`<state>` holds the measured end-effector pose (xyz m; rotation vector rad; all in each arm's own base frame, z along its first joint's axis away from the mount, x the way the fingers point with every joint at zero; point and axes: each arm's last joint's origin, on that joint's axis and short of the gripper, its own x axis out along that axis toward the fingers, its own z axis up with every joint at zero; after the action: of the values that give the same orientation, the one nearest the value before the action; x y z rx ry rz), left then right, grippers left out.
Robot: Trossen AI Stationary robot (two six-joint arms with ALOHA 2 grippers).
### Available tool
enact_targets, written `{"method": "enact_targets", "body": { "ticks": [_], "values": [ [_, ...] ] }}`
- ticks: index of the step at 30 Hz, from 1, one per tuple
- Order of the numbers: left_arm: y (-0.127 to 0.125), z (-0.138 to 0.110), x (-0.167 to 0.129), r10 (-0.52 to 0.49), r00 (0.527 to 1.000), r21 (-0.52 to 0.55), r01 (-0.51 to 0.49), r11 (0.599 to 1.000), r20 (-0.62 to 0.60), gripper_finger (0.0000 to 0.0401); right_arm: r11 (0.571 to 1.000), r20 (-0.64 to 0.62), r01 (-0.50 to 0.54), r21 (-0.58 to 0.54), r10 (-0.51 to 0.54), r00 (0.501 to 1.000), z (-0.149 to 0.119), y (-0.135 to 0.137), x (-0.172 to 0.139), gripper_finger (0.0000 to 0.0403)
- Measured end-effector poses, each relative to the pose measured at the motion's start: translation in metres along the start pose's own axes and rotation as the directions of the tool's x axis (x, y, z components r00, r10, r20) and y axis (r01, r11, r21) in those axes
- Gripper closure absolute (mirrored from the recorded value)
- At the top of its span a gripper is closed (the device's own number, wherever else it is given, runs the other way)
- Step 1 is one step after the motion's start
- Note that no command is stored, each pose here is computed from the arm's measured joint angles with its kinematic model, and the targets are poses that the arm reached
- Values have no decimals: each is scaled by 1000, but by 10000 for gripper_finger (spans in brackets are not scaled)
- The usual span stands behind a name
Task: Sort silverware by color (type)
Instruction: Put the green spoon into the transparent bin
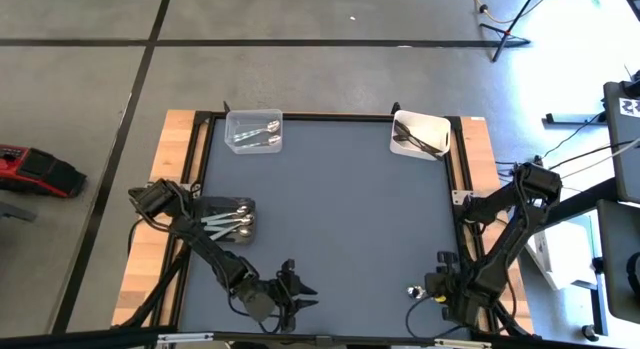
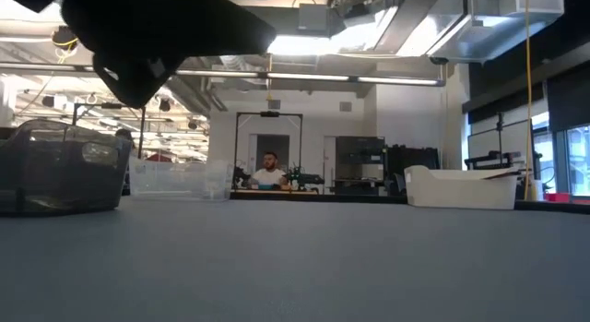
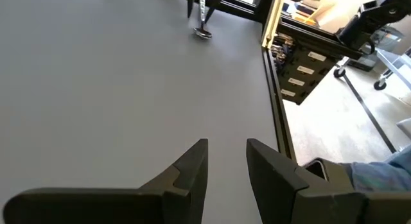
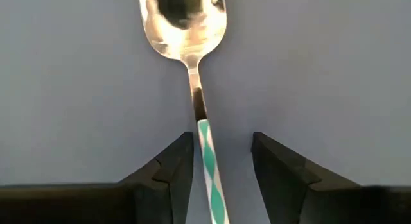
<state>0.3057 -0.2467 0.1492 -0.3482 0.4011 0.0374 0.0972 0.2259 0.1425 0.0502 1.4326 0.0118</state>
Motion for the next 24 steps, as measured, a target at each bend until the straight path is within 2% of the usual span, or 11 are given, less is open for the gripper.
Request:
{"method": "enact_targets", "body": {
  "ticks": [3,9,16,19,24],
  "values": [
    [4,3,3,12,1000,-6,-12,1000,5,299,1000,-6,8,3,-8,1000,0,0,2,278],
    [13,9,10,43,999,-14,-43,999,6,299,998,26,20,-65,-18,1000,6,0,1,390],
    [33,21,24,48,999,-19,-48,999,-21,280,988,201,70,-139,-41,979,31,-3,2,386],
    [42,27,30,67,998,20,-67,998,-16,254,977,271,79,-198,-23,962,48,-5,2,398],
    [54,35,37,111,994,101,-110,989,1,231,940,413,116,-322,29,910,82,-9,1,392]
  ]
}}
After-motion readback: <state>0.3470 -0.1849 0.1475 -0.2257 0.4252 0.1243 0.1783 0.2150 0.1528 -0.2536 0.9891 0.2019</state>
